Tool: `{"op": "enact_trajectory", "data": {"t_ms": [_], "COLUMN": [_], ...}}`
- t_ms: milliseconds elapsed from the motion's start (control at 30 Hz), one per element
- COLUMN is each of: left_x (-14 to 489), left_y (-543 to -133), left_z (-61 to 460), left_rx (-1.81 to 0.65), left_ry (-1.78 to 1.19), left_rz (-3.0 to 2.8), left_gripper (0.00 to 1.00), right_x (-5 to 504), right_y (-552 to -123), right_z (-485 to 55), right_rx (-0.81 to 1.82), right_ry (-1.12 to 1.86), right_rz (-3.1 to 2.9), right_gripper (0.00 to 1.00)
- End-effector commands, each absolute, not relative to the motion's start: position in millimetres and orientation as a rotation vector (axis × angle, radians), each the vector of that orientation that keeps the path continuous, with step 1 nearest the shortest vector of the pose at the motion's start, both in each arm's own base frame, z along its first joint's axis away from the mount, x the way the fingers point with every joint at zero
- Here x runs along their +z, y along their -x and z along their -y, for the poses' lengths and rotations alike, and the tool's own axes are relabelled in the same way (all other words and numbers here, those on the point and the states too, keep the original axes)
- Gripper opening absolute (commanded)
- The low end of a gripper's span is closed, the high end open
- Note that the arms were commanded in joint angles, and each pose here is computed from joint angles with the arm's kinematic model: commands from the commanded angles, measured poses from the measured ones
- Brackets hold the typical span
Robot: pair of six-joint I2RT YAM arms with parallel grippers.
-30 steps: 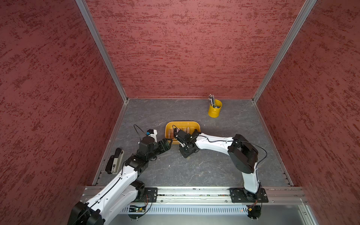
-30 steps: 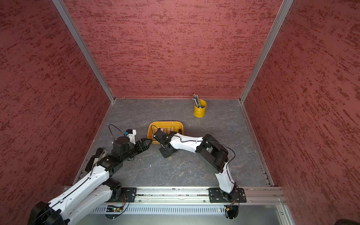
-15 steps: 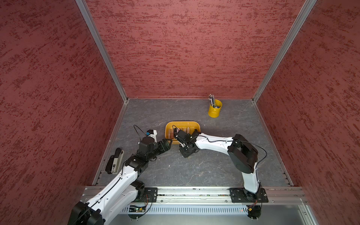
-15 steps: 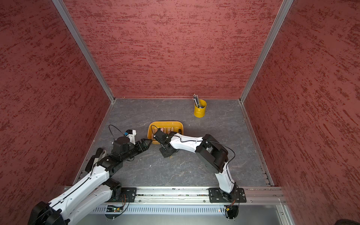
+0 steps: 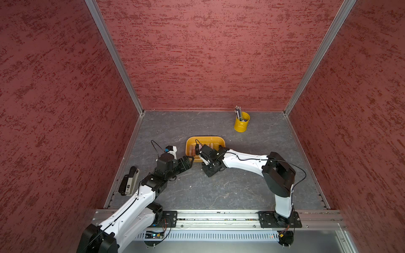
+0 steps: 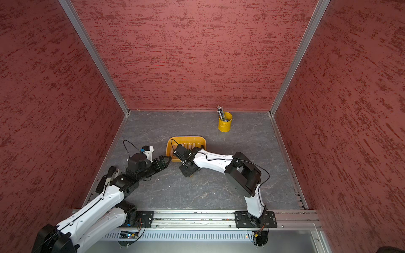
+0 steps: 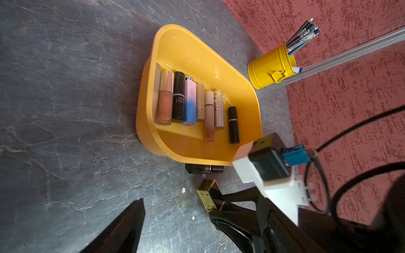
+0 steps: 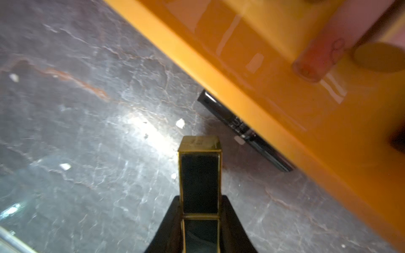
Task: Put the lipstick into the storage box
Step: Pick up the lipstick at the center of the board.
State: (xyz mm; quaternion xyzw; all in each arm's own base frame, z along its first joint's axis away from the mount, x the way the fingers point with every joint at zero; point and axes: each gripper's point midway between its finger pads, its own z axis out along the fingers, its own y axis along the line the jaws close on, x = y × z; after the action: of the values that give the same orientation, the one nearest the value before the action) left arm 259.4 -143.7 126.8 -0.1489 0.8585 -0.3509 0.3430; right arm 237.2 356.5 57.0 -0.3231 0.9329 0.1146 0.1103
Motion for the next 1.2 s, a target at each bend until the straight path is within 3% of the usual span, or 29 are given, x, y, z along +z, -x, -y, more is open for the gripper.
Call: {"op": "enact_trajectory", "data": {"t_ms": [0, 633, 1167], "left_x": [154, 207, 207], "left_y": [-270, -275, -272], "left_z": [150, 187, 205], "left_rx": [-1.000, -1.281, -1.323], "left_ry": [0.374, 0.155, 0.087], "left_rz": [-2.140, -1.960, -1.981], "left_gripper": [0.86, 0.88, 0.89], "right_x": [89, 168, 183], "right_y": [-229, -262, -299], "right_z": [-370, -338, -306], "right_rx": [0.493, 0.782, 0.830], "right_ry": [0.967, 0.722, 0.469], "right_rz": [-2.677, -2.598, -2.606], "right_gripper": [0.24, 0.24, 0.25]}}
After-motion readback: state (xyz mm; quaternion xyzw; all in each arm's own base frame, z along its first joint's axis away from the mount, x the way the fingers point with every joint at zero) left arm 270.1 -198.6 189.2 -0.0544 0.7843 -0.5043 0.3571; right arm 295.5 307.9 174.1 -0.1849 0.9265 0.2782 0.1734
